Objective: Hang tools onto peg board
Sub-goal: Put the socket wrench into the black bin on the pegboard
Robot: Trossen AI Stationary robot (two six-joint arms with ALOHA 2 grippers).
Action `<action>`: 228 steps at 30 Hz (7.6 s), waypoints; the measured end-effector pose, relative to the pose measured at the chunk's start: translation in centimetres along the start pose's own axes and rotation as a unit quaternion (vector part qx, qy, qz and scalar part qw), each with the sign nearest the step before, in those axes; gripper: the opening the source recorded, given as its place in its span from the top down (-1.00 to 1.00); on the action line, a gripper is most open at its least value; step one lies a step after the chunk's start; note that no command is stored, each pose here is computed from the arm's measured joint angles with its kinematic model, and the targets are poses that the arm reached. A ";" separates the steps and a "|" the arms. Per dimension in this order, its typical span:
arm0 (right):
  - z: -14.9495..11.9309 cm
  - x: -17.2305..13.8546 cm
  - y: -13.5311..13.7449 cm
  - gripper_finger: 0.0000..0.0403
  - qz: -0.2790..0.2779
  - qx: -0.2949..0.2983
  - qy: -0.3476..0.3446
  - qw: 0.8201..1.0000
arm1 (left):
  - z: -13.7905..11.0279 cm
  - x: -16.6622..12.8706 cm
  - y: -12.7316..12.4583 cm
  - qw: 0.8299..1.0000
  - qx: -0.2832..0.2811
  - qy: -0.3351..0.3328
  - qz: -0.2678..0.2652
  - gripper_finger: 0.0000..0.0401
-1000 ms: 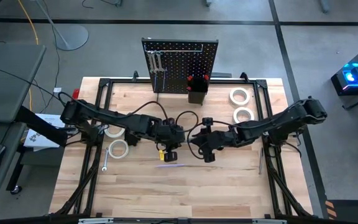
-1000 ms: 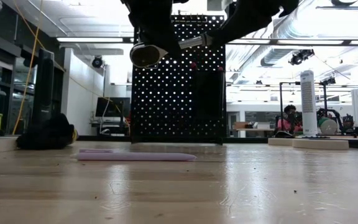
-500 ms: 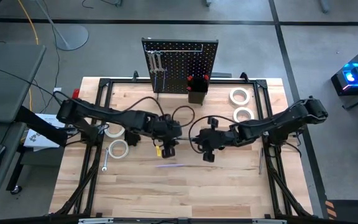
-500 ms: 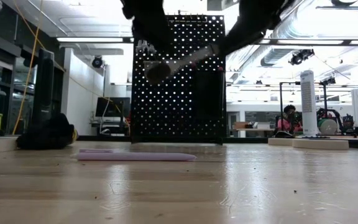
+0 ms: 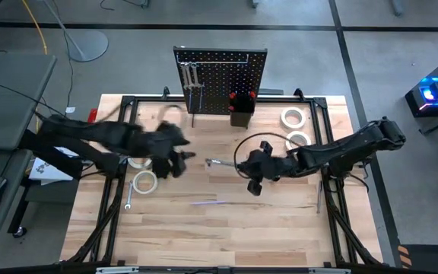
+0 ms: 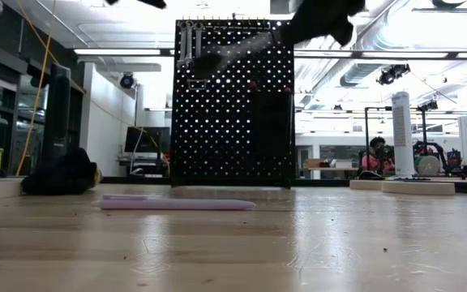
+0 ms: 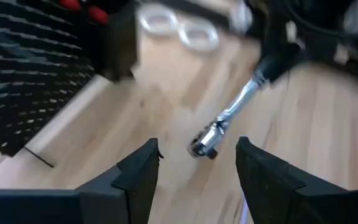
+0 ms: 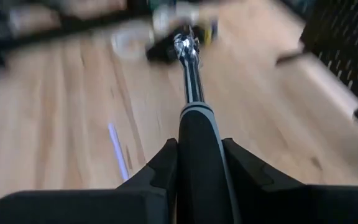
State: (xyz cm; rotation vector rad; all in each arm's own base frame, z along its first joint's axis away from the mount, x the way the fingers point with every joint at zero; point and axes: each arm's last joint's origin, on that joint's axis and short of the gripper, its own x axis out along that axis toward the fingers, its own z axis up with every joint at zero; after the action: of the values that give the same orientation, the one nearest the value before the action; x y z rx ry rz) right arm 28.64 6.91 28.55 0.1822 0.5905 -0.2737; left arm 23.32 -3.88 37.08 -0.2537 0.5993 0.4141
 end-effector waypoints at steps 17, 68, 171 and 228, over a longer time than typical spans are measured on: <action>8.5 -4.9 -0.8 0.61 0.025 0.142 -0.410 0.901 | -1.2 0.0 0.3 0.823 -0.303 -0.439 -0.195 0.03; 6.1 -6.2 -0.5 -0.44 0.136 0.109 -0.252 0.952 | 4.7 8.9 2.0 0.921 -0.175 -0.171 -0.304 0.83; 7.1 5.9 -15.3 0.28 -0.293 0.096 -0.228 0.924 | -7.4 3.8 0.3 0.911 -0.279 -0.230 -0.198 0.10; 3.4 -7.1 -5.7 -0.02 -0.084 0.144 -0.134 0.977 | -10.2 23.0 9.9 0.941 -0.029 0.279 0.191 0.10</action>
State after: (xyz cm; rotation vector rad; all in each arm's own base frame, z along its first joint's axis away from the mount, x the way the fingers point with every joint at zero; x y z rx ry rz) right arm 23.03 2.11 34.87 0.3694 0.2966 -0.5402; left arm 31.07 8.35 14.24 -0.3149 1.2051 0.7457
